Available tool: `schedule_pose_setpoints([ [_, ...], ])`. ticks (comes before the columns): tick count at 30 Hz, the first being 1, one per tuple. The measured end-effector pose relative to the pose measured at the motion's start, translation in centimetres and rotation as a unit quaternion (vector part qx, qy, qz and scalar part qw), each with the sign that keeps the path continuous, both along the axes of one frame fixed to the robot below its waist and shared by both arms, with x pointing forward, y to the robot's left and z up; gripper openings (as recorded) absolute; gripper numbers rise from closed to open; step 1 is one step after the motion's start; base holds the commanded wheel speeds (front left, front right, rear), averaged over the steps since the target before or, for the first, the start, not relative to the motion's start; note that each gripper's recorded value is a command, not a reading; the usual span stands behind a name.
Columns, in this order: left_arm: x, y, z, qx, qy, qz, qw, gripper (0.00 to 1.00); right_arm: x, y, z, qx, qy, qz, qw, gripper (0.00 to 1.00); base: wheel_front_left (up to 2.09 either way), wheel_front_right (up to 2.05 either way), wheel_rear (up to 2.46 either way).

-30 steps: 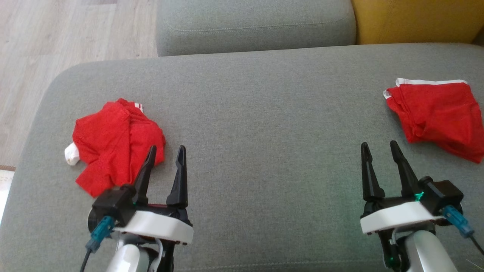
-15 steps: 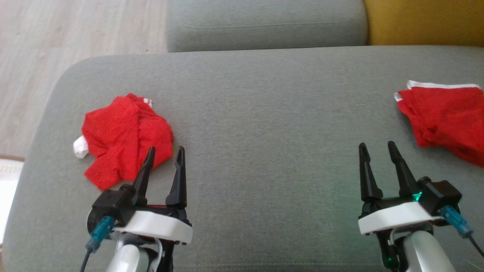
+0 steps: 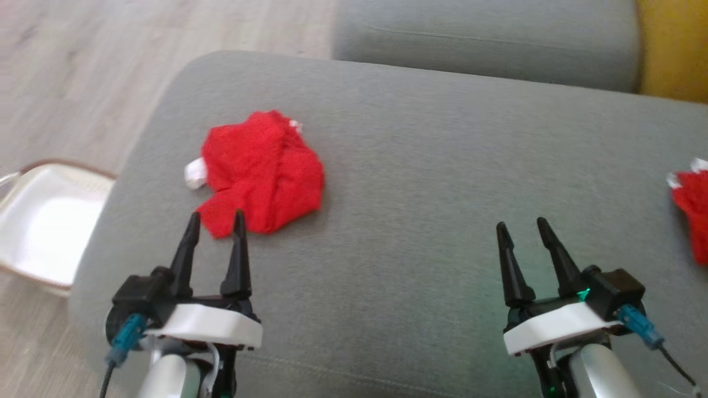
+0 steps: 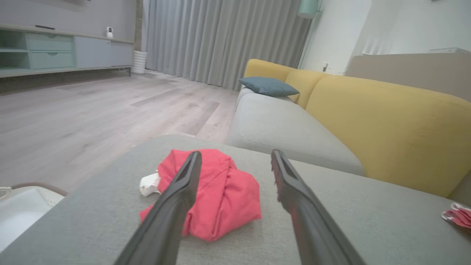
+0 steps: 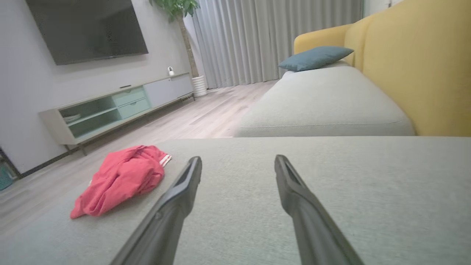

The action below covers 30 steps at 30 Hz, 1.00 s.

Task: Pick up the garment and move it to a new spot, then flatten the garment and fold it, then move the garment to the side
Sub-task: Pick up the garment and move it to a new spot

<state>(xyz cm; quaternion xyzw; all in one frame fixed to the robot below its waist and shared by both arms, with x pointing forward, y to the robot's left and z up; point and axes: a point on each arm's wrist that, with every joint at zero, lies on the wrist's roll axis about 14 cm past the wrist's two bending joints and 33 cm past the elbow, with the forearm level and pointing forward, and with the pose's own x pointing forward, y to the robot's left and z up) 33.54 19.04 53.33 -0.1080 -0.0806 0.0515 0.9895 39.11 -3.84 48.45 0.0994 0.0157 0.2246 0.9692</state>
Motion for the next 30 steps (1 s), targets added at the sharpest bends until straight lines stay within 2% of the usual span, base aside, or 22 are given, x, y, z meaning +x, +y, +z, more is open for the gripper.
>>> schedule_pose_setpoints([
  [7,-2.2,3.3,0.2,0.008,-0.002,0.056,0.998,1.0,-0.5,4.1,-0.4,0.004,0.011,0.06,0.998,1.0,0.0,0.0,0.0],
  [13,-3.5,5.2,0.2,0.007,-0.004,0.089,0.996,1.0,-1.1,6.0,-0.6,0.004,0.015,0.089,0.996,1.0,0.0,0.0,0.0],
  [22,-3.5,5.7,-0.4,0.006,0.007,0.096,0.995,1.0,-1.0,5.5,-1.2,0.004,0.024,0.083,0.996,1.0,0.0,0.0,0.0],
  [30,-1.8,6.4,-1.3,0.014,0.026,0.098,0.995,1.0,0.6,3.7,-2.2,0.006,0.035,0.051,0.998,1.0,0.0,0.0,0.0],
])
